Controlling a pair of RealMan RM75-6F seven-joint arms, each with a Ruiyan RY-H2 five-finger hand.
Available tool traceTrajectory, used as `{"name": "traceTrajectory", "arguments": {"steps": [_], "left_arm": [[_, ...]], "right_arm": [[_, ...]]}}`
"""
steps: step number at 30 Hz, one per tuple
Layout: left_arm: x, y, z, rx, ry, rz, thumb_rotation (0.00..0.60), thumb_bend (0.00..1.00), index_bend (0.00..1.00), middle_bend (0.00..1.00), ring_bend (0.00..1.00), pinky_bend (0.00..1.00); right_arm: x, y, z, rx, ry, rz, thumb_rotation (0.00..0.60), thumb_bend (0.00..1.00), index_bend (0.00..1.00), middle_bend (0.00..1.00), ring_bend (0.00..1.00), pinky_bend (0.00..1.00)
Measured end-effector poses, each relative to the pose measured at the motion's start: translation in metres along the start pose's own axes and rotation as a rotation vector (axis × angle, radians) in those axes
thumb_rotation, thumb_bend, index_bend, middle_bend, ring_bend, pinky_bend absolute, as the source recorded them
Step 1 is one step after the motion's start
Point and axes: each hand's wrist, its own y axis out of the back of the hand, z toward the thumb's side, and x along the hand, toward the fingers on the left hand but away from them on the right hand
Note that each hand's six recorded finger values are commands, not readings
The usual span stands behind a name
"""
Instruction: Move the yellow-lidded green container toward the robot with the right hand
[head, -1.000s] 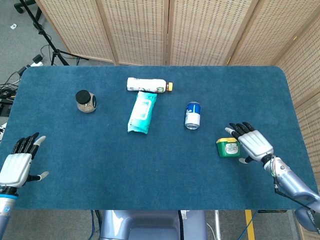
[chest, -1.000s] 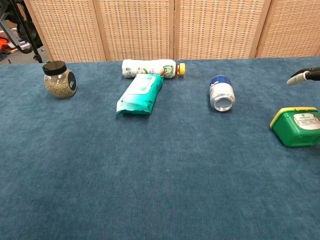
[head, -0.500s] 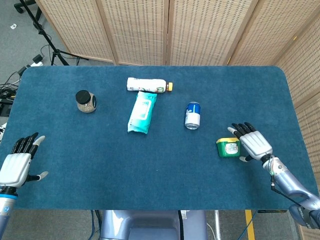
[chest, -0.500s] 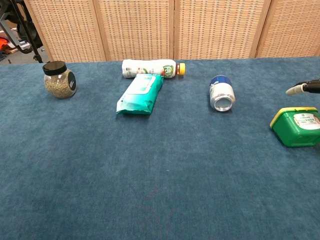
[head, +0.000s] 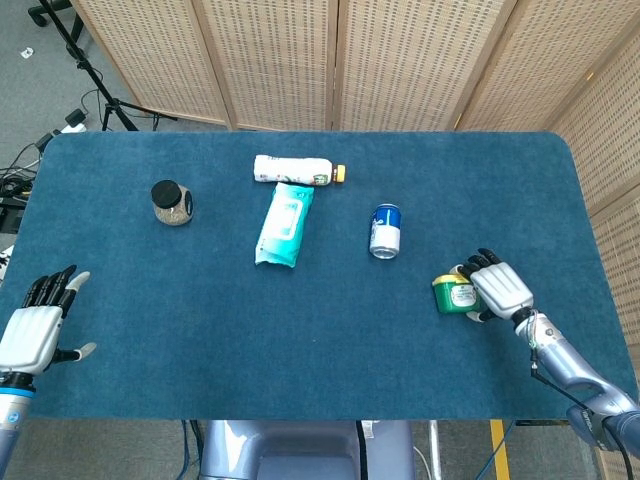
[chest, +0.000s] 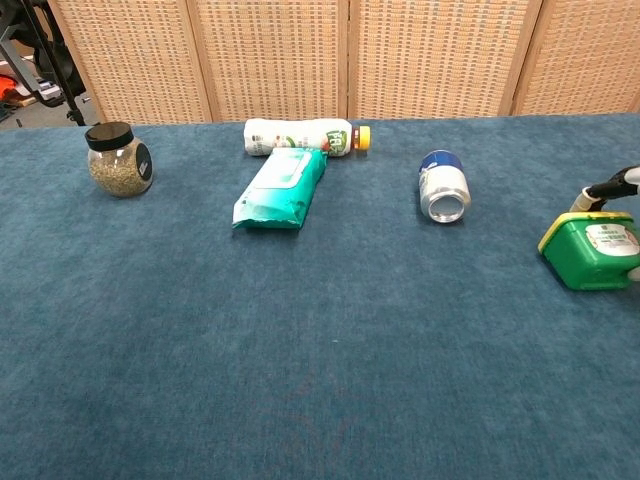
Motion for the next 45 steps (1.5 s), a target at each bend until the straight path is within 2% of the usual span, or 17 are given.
{"name": "traceTrajectory", "arguments": {"steps": [4, 9, 16, 21, 25, 36, 38, 39, 40, 41, 42, 43, 45], "left_arm": [[0.000, 0.000, 0.000, 0.000, 0.001, 0.000, 0.600, 0.00, 0.00, 0.00, 0.00, 0.00], [0.000, -0.001, 0.001, 0.001, 0.000, -0.001, 0.600, 0.00, 0.00, 0.00, 0.00, 0.00], [0.000, -0.001, 0.001, 0.004, -0.003, -0.004, 0.600, 0.00, 0.00, 0.00, 0.00, 0.00], [0.000, -0.002, 0.002, 0.007, -0.005, -0.006, 0.600, 0.00, 0.00, 0.00, 0.00, 0.00], [-0.001, -0.003, 0.002, 0.008, -0.006, -0.008, 0.600, 0.00, 0.00, 0.00, 0.00, 0.00], [0.000, -0.003, 0.001, 0.008, 0.001, -0.012, 0.600, 0.00, 0.00, 0.00, 0.00, 0.00], [0.000, -0.003, 0.001, 0.009, 0.002, -0.013, 0.600, 0.00, 0.00, 0.00, 0.00, 0.00], [0.000, -0.003, 0.001, 0.009, 0.003, -0.014, 0.600, 0.00, 0.00, 0.00, 0.00, 0.00], [0.000, -0.003, 0.001, 0.009, 0.003, -0.014, 0.600, 0.00, 0.00, 0.00, 0.00, 0.00], [0.000, -0.003, 0.001, 0.009, 0.002, -0.014, 0.600, 0.00, 0.00, 0.00, 0.00, 0.00], [0.000, -0.003, 0.001, 0.009, 0.002, -0.013, 0.600, 0.00, 0.00, 0.00, 0.00, 0.00], [0.000, -0.003, 0.001, 0.009, 0.002, -0.014, 0.600, 0.00, 0.00, 0.00, 0.00, 0.00], [0.000, -0.003, 0.001, 0.008, 0.001, -0.013, 0.600, 0.00, 0.00, 0.00, 0.00, 0.00]], "right_arm": [[-0.001, 0.001, -0.001, -0.027, 0.005, -0.032, 0.600, 0.74, 0.41, 0.44, 0.30, 0.19], [0.002, 0.002, 0.001, -0.087, 0.030, -0.044, 0.600, 0.86, 0.43, 0.46, 0.30, 0.19], [0.011, 0.018, 0.008, -0.173, 0.063, 0.030, 0.600, 0.98, 0.47, 0.47, 0.30, 0.19], [0.021, 0.039, 0.017, -0.193, 0.065, 0.160, 0.600, 1.00, 0.50, 0.49, 0.30, 0.19], [0.027, 0.048, 0.020, -0.155, 0.034, 0.278, 0.600, 1.00, 0.52, 0.51, 0.30, 0.19], [0.033, 0.036, 0.026, -0.097, -0.082, 0.607, 0.600, 1.00, 0.52, 0.51, 0.30, 0.19], [0.032, 0.035, 0.026, -0.090, -0.103, 0.654, 0.600, 1.00, 0.52, 0.46, 0.29, 0.19], [0.030, 0.035, 0.026, -0.090, -0.111, 0.668, 0.600, 1.00, 0.48, 0.36, 0.22, 0.19], [0.029, 0.036, 0.026, -0.092, -0.119, 0.678, 0.600, 0.99, 0.40, 0.21, 0.13, 0.17], [0.026, 0.037, 0.026, -0.093, -0.127, 0.684, 0.600, 0.97, 0.31, 0.13, 0.07, 0.14], [0.024, 0.037, 0.026, -0.096, -0.133, 0.688, 0.600, 0.92, 0.17, 0.04, 0.01, 0.09], [0.023, 0.037, 0.025, -0.099, -0.139, 0.693, 0.600, 0.85, 0.06, 0.00, 0.00, 0.04], [0.022, 0.035, 0.021, -0.104, -0.155, 0.703, 0.600, 0.76, 0.00, 0.00, 0.00, 0.00]]}}
